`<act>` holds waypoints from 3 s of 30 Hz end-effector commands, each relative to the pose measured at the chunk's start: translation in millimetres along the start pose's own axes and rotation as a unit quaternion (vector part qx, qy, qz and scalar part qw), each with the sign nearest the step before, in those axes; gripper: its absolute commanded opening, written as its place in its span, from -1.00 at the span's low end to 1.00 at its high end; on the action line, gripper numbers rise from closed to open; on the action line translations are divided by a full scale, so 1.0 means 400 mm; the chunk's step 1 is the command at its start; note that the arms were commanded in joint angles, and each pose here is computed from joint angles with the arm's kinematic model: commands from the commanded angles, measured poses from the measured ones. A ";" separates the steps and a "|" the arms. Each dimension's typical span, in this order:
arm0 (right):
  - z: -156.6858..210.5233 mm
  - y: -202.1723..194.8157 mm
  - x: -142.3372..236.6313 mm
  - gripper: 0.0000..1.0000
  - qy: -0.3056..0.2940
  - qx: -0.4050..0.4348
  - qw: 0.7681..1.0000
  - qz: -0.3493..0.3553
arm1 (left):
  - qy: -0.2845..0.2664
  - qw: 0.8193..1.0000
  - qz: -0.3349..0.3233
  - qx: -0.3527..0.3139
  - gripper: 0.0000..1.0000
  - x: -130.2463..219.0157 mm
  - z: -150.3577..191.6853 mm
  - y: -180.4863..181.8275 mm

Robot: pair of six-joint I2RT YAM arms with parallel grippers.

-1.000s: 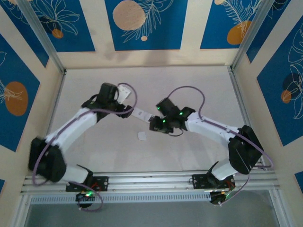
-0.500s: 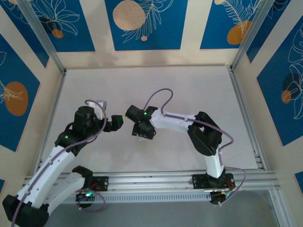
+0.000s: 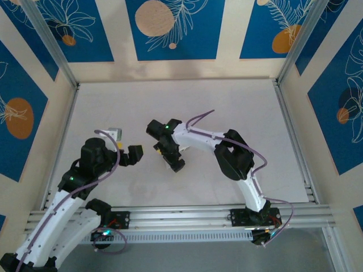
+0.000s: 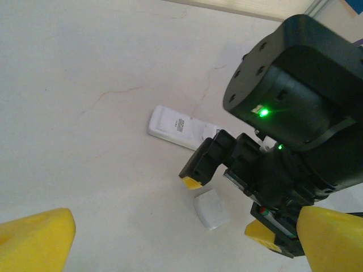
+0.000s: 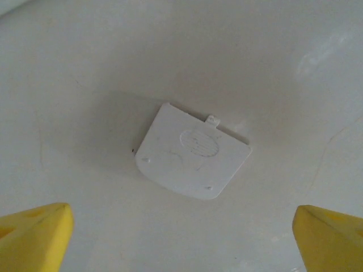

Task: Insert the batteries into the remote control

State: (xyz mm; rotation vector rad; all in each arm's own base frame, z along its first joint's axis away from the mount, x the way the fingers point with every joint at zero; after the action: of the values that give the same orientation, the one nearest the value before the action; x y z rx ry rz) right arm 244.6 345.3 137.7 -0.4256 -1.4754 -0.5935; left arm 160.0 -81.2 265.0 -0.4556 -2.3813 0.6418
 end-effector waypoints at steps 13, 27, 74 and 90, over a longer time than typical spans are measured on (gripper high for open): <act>0.018 -0.020 -0.075 0.82 -0.046 -0.148 0.987 0.049 | 0.018 0.999 -0.005 -0.044 1.00 -0.006 0.018 0.011; 0.015 -0.031 -0.127 0.35 -0.072 -0.149 0.985 0.055 | 0.021 0.998 -0.007 -0.060 1.00 0.007 0.022 0.012; -0.278 -0.046 0.051 -0.15 -0.088 0.844 0.529 -0.023 | 0.054 0.997 0.053 -0.015 1.00 -0.001 0.030 -0.015; -0.273 -0.037 0.031 -0.08 -0.072 0.847 0.527 0.013 | 0.056 0.997 0.052 -0.015 1.00 -0.007 0.029 -0.014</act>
State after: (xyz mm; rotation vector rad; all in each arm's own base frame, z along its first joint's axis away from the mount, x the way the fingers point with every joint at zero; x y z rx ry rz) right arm 325.9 272.5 128.0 1.0995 -1.5183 1.0603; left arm 152.6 -89.8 257.8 -0.5926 -2.2705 0.5901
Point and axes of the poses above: each hand's point on the last joint's axis, 136 mm out from that joint toward the fingers, its own x axis back along the fingers, its own y axis along the line the jaws close on, z = x × y, the point moved 9 cm from there along x, back along the fingers, and after that the axes turned 14 degrees about x, right-handed, at the moved point
